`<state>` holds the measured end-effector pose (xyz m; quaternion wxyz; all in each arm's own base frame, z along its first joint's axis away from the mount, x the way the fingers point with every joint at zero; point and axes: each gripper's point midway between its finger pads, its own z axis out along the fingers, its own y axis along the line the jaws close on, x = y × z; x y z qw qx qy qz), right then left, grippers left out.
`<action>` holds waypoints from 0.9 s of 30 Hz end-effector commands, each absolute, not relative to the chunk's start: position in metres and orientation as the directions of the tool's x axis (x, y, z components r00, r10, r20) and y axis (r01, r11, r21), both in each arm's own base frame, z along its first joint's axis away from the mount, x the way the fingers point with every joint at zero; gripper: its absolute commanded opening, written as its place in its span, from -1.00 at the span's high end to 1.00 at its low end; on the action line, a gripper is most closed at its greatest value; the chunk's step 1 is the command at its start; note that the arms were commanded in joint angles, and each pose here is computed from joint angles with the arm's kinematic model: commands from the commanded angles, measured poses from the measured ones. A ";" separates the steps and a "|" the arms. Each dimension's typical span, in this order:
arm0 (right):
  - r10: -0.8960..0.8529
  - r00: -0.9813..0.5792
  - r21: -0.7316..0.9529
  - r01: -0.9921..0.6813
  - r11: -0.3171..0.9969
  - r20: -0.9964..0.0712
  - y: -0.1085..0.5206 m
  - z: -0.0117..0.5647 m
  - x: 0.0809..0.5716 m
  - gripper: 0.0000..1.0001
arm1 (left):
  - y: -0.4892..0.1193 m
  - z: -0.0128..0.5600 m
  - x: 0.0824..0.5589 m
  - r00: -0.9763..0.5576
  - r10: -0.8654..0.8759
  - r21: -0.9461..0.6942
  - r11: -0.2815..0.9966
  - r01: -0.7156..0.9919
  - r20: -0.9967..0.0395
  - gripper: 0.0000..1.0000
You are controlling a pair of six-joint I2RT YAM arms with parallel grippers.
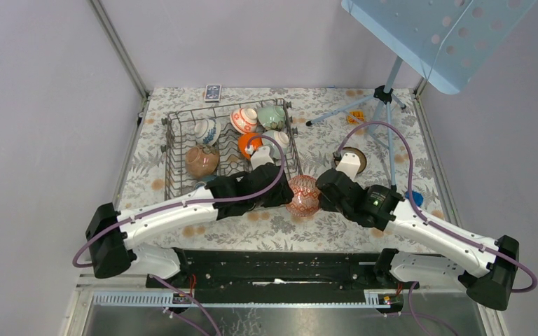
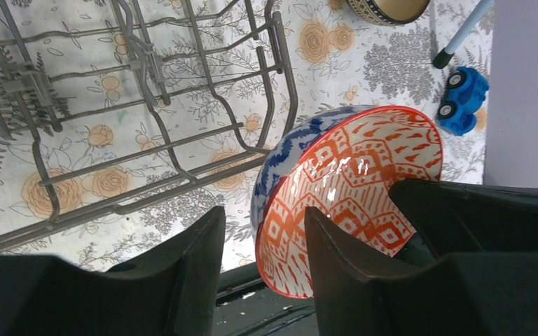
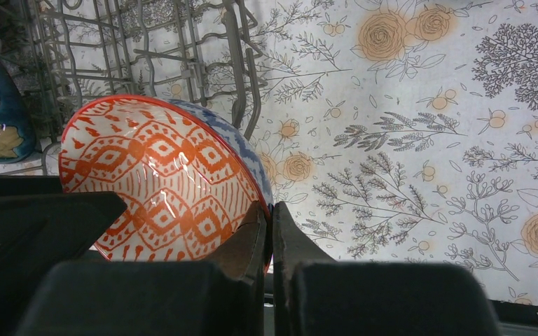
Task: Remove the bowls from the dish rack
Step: Move the dish rack to the center of the board.
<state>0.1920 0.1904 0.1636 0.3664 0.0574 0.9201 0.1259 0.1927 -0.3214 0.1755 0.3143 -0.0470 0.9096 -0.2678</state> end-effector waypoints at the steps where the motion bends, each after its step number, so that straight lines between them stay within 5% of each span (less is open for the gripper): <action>1: 0.293 -0.668 0.348 0.055 0.936 -0.684 0.197 0.179 0.206 1.00 | -0.329 0.189 0.202 -0.779 -0.265 -0.528 0.843 0.098 -0.569 0.07; 15: 0.297 -0.669 0.346 0.063 0.936 -0.682 0.199 0.177 0.208 1.00 | -0.323 0.193 0.209 -0.748 -0.268 -0.501 0.860 0.098 -0.607 0.35; 21: 0.301 -0.669 0.351 0.063 0.934 -0.680 0.201 0.177 0.209 1.00 | -0.327 0.185 0.209 -0.759 -0.247 -0.486 0.868 0.103 -0.603 0.82; 27: 0.290 -0.675 0.345 0.055 0.937 -0.678 0.202 0.175 0.209 1.00 | -0.327 0.185 0.208 -0.759 -0.232 -0.480 0.869 0.119 -0.609 1.00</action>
